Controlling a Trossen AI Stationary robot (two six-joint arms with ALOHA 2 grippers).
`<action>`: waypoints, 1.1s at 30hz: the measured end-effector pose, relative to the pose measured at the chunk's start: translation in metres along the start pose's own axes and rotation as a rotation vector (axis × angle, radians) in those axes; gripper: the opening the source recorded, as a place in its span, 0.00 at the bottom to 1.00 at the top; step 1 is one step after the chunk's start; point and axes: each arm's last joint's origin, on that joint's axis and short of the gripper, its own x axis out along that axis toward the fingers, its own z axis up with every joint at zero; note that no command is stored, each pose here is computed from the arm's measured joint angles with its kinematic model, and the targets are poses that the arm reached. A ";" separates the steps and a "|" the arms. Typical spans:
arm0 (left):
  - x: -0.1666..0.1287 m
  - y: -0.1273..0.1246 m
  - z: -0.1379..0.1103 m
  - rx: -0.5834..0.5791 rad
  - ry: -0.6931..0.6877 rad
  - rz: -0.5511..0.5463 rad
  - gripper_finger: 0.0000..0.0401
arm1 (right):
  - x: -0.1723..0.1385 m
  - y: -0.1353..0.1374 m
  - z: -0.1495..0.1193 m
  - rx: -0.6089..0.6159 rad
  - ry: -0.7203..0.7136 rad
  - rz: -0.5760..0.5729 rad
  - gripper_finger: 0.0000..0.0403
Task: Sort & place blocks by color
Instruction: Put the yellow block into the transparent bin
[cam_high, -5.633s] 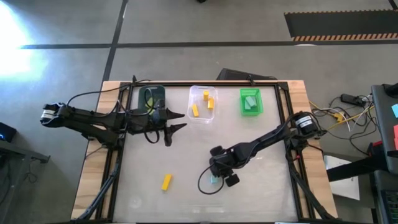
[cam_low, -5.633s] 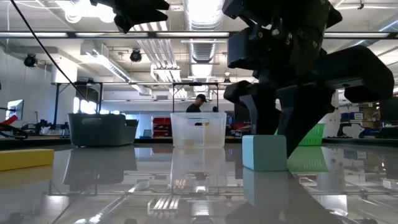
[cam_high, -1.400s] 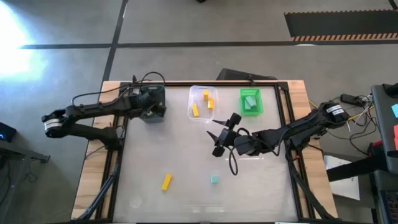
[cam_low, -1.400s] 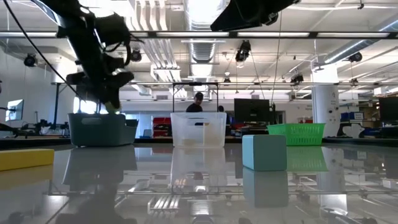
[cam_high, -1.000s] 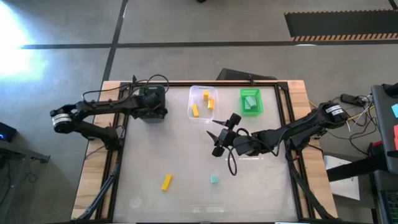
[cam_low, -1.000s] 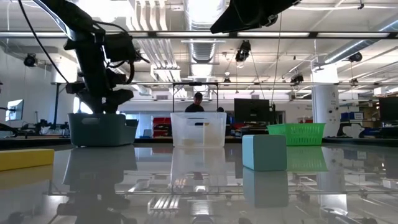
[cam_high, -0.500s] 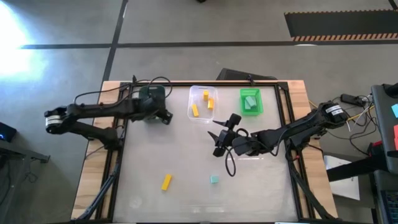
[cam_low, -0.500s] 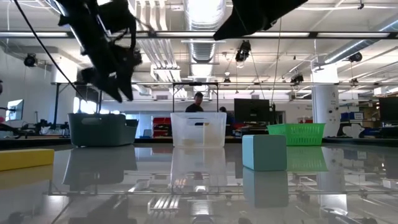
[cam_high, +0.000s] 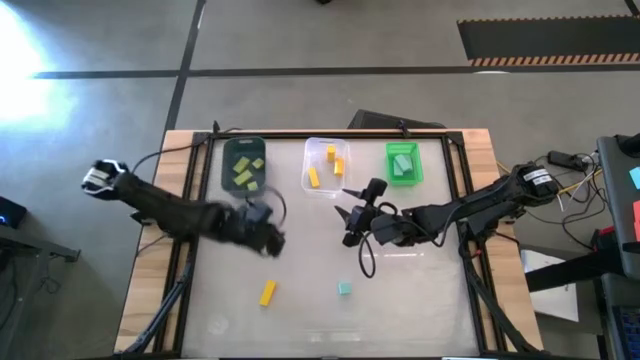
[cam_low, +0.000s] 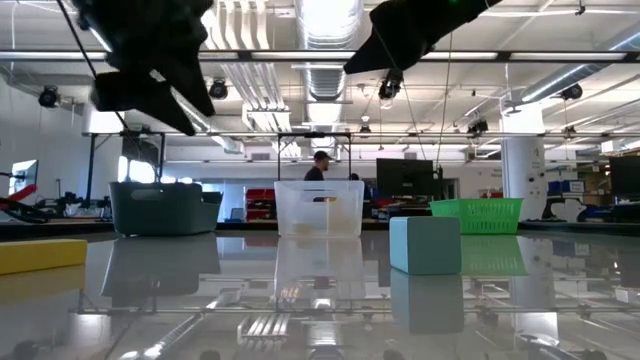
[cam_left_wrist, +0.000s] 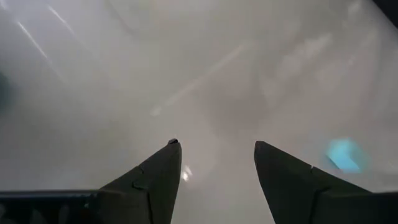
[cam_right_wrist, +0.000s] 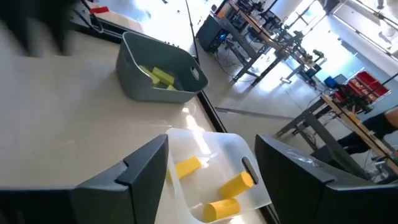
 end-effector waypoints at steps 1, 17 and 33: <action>0.000 -0.007 -0.009 -0.012 0.023 -0.011 0.47 | 0.001 0.000 0.000 -0.004 0.001 -0.001 0.57; 0.029 -0.095 -0.094 -0.008 0.522 0.275 0.47 | 0.011 -0.010 -0.004 -0.010 0.025 -0.034 0.57; 0.043 -0.084 -0.114 -0.091 0.511 0.345 0.47 | 0.011 -0.010 -0.004 -0.024 0.026 -0.029 0.57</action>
